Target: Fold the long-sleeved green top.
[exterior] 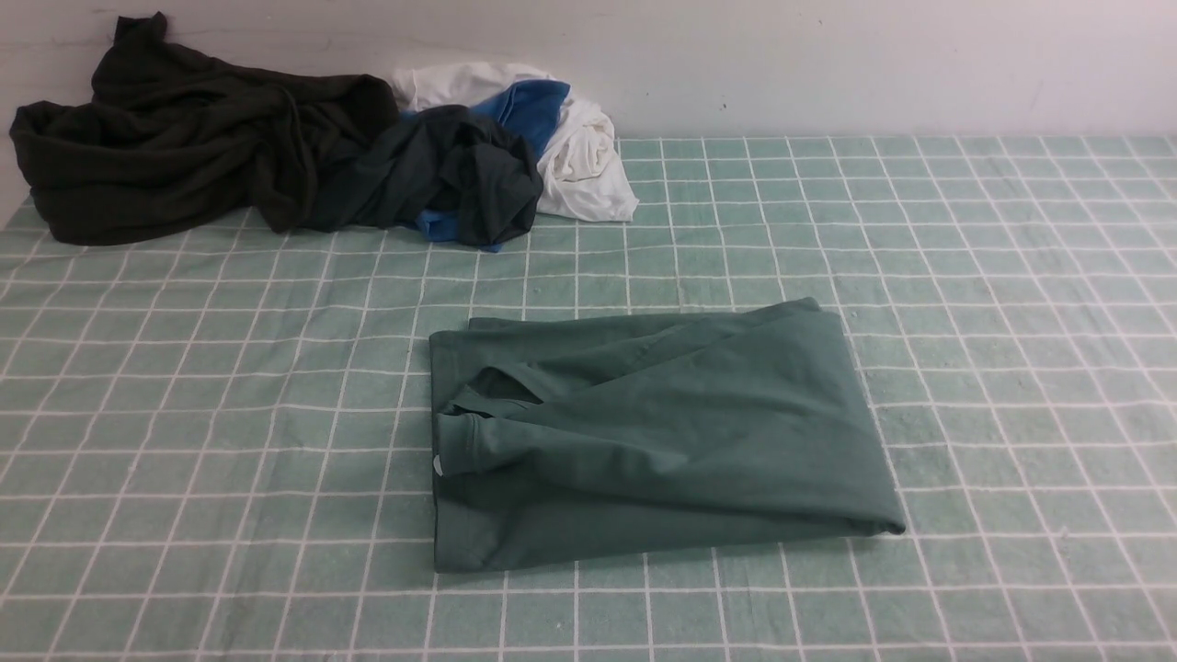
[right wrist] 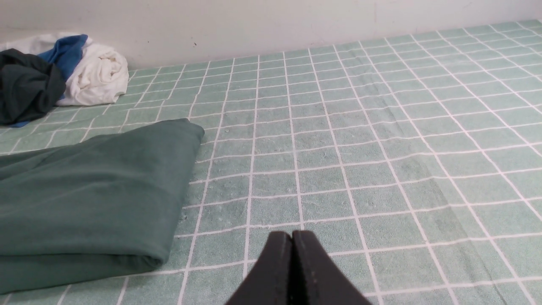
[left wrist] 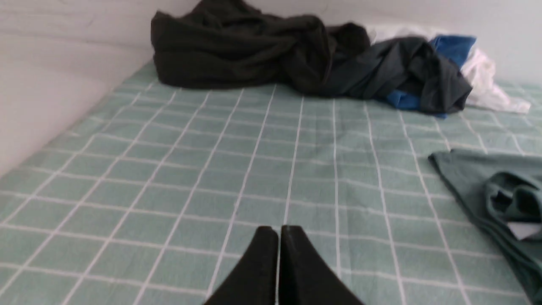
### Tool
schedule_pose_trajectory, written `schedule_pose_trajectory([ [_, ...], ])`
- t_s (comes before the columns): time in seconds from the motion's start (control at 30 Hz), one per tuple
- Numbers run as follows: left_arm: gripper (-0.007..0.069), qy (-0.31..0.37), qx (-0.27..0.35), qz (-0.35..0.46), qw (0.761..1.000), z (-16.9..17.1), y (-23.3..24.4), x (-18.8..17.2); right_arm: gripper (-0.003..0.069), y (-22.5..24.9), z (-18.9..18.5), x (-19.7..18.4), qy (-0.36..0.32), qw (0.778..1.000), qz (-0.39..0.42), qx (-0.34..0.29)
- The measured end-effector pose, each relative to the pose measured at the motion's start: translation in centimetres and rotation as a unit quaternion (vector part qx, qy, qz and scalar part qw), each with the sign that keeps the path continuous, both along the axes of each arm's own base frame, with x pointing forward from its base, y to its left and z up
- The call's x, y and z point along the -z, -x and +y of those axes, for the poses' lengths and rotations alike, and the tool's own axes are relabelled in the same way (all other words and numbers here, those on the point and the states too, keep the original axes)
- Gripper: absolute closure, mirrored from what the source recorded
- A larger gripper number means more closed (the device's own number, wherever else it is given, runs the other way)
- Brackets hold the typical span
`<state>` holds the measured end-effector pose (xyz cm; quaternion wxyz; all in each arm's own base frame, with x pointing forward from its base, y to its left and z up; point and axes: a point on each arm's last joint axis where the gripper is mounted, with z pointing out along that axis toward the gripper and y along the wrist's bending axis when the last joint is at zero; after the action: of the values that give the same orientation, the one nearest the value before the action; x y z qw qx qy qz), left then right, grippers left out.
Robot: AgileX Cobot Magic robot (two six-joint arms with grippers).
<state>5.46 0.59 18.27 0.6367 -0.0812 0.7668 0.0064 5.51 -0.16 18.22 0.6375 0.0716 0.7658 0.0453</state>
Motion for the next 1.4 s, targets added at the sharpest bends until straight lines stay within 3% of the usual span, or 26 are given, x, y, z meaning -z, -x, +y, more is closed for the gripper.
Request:
schedule_pose_trajectory([
  [0.5,0.0629,-0.010,0.041,0.036,0.998,-0.41,0.11,0.65,0.0672,0.01,0.00,0.00,-0.001,1.000,0.001,0.000],
  [1.4,0.0629,-0.009,0.041,0.036,0.998,-0.41,0.11,0.63,0.0672,0.01,0.00,0.00,-0.002,1.000,0.001,0.000],
])
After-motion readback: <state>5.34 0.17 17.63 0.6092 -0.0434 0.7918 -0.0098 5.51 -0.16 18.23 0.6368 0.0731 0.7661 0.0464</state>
